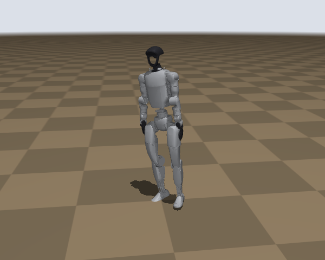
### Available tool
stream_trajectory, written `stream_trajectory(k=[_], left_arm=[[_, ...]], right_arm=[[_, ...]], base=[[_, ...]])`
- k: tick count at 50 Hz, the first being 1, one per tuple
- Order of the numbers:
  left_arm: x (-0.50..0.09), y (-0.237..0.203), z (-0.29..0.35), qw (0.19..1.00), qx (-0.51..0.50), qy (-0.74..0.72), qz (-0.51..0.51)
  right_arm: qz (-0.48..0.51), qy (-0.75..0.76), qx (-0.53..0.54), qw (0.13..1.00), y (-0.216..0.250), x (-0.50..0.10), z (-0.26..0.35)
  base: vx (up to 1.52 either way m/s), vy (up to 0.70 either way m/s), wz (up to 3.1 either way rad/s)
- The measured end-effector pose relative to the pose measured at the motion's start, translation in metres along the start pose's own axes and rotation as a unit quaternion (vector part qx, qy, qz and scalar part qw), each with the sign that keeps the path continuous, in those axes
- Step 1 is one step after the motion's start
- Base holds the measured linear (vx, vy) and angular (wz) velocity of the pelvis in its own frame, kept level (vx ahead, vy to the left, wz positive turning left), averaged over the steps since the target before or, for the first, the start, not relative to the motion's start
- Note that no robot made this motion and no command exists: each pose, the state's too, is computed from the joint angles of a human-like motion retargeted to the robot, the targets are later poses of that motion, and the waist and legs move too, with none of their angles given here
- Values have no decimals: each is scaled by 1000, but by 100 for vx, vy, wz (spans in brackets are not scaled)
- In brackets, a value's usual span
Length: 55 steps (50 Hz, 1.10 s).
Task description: Upper body actions
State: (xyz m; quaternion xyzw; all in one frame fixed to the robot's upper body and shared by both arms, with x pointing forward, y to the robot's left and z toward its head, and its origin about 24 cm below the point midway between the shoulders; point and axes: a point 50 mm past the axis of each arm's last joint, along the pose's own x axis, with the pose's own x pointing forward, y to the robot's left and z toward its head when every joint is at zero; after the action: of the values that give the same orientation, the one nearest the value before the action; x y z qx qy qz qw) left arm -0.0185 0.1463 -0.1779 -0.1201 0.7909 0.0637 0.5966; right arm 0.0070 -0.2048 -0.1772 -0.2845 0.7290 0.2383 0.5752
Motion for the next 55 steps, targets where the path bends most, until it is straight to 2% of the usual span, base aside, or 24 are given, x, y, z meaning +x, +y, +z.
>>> stream_trajectory(k=[55], left_arm=[[0, -1, -1, 1000, 2, 1, 0]], right_arm=[[0, 1, -3, 1000, 0, 0, 0]], base=[[0, 0, 0]])
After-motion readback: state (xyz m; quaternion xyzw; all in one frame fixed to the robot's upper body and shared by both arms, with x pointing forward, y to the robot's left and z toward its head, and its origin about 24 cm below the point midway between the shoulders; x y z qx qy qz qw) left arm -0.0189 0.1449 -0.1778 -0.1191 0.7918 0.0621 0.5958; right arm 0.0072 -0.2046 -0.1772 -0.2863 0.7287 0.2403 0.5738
